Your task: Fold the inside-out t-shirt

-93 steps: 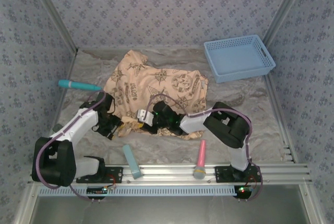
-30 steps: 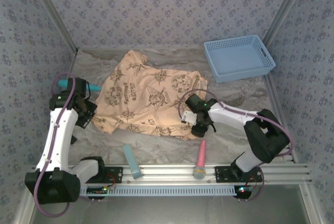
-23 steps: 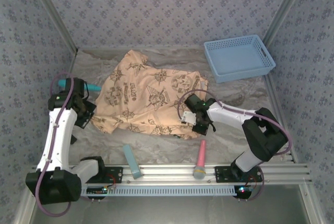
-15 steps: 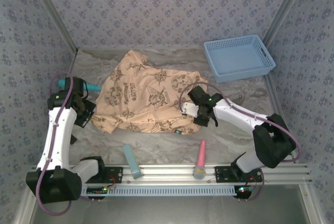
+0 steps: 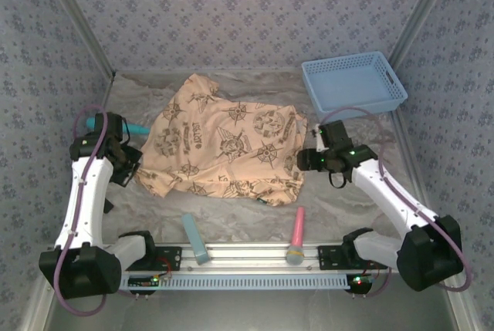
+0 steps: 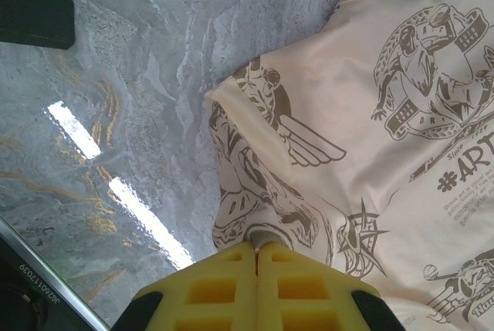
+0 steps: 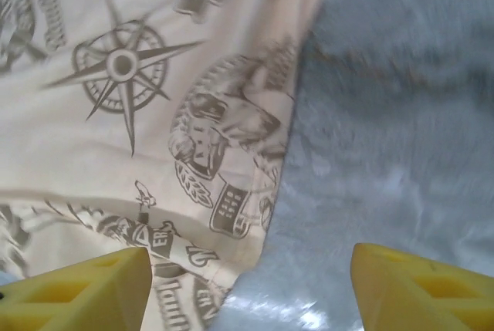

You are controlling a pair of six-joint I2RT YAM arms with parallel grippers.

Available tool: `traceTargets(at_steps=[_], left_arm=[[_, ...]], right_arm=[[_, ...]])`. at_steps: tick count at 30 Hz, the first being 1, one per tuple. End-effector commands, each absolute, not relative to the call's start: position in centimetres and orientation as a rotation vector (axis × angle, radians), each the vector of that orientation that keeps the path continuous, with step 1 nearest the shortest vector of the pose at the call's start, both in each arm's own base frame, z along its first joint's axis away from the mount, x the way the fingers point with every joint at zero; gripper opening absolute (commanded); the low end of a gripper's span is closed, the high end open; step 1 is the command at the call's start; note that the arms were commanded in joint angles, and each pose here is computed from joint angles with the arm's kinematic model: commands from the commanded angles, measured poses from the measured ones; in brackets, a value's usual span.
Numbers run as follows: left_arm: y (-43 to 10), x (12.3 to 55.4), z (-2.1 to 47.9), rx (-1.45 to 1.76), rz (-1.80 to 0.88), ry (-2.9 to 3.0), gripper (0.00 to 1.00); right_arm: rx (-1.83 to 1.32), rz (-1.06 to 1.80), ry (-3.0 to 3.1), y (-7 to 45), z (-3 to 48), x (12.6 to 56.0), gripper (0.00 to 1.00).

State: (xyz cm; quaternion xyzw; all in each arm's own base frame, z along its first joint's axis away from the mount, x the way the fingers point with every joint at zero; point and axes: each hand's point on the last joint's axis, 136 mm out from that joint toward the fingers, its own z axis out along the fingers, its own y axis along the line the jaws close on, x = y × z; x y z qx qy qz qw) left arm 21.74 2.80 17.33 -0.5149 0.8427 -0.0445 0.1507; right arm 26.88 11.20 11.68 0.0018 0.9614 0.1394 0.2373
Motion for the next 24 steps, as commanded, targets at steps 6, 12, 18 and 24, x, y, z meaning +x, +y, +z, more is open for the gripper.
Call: traceTargets(at_steps=[6, 12, 18, 24], left_arm=[[2.9, 21.8, 17.1, -1.472, -0.12, 2.438, 0.0], [2.9, 21.9, 16.9, -1.475, -0.12, 2.437, 0.0], [3.0, 22.0, 17.1, -1.476, -0.12, 2.43, 0.0], [3.0, 22.1, 16.9, -1.479, -0.117, 2.437, 0.0]], right_arm=[[0.315, 0.996, 2.784, 15.8, 7.1, 21.1, 0.7], [0.177, 1.008, 2.762, 16.4, 5.9, 22.3, 0.56], [0.15, 0.914, 2.799, 15.6, 4.5, 22.4, 0.62], [0.121, 0.865, 2.813, 15.0, 3.4, 22.3, 0.63]])
